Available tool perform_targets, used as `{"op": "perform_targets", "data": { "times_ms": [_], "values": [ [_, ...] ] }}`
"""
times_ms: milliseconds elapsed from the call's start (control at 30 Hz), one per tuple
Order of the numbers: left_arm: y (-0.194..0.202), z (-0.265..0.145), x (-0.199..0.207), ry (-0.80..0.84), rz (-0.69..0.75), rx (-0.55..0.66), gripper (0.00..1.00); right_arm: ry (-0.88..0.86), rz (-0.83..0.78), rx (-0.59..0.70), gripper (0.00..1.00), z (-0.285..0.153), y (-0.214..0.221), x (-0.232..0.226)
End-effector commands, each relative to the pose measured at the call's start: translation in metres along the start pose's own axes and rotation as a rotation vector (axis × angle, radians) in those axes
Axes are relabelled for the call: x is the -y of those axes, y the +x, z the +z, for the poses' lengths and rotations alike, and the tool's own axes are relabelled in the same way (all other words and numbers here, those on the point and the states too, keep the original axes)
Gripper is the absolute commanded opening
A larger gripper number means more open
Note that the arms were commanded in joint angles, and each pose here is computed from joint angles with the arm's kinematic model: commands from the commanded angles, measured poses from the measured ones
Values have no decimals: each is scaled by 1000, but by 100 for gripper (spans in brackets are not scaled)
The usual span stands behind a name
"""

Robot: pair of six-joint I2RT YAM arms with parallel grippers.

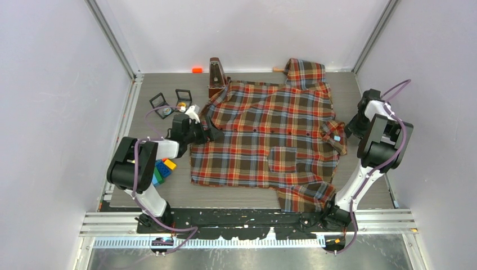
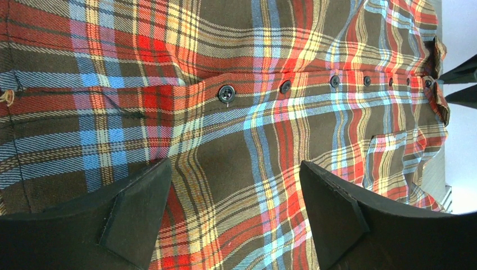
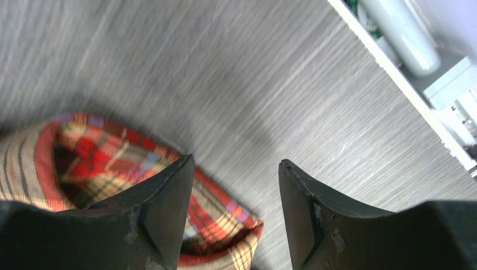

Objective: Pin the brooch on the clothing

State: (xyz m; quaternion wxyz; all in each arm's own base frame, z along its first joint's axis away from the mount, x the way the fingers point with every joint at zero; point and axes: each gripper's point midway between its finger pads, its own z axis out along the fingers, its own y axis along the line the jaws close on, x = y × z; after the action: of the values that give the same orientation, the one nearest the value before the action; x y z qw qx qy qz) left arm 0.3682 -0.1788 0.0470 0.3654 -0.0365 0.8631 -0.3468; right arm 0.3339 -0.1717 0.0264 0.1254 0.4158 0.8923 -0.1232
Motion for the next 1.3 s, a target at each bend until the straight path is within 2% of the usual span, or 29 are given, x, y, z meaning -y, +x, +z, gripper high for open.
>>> {"op": "perform_targets", "data": {
  "times_ms": [0, 67, 267, 367, 433, 567, 667, 733, 867, 1033, 1267],
  "values": [
    [43, -15, -38, -149, -38, -120, 88, 32, -15, 58, 61, -2, -30, 1],
    [36, -18, -27, -118, -25, -114, 88, -12, -13, 66, 62, -11, -35, -6],
    [-4, -38, 12, -69, 43, -52, 90, -187, 20, 89, 71, -56, -33, -24],
    [-22, -50, 38, -55, 123, -10, 91, -274, 3, 97, 73, -81, -21, -39],
    [-20, -53, 52, -35, 151, -17, 91, -323, -39, 92, 73, -92, -6, -56],
    [2, -49, 73, 32, 140, -49, 91, -403, -108, 67, 65, -102, 24, -90],
    [24, -44, 75, 53, 111, -84, 91, -474, -110, -13, 48, -94, 47, -107],
    [39, -43, 75, 71, 84, -108, 91, -490, -105, -60, 43, -85, 59, -112],
    [65, -46, 62, 54, 42, -136, 91, -445, -82, -122, 41, -60, 75, -105],
    [94, -58, 41, 4, 11, -184, 91, -393, 19, -214, 37, -26, 87, -83],
    [123, -81, 28, -38, -30, -225, 91, -327, 73, -211, 38, -9, 84, -51]
  ]
}}
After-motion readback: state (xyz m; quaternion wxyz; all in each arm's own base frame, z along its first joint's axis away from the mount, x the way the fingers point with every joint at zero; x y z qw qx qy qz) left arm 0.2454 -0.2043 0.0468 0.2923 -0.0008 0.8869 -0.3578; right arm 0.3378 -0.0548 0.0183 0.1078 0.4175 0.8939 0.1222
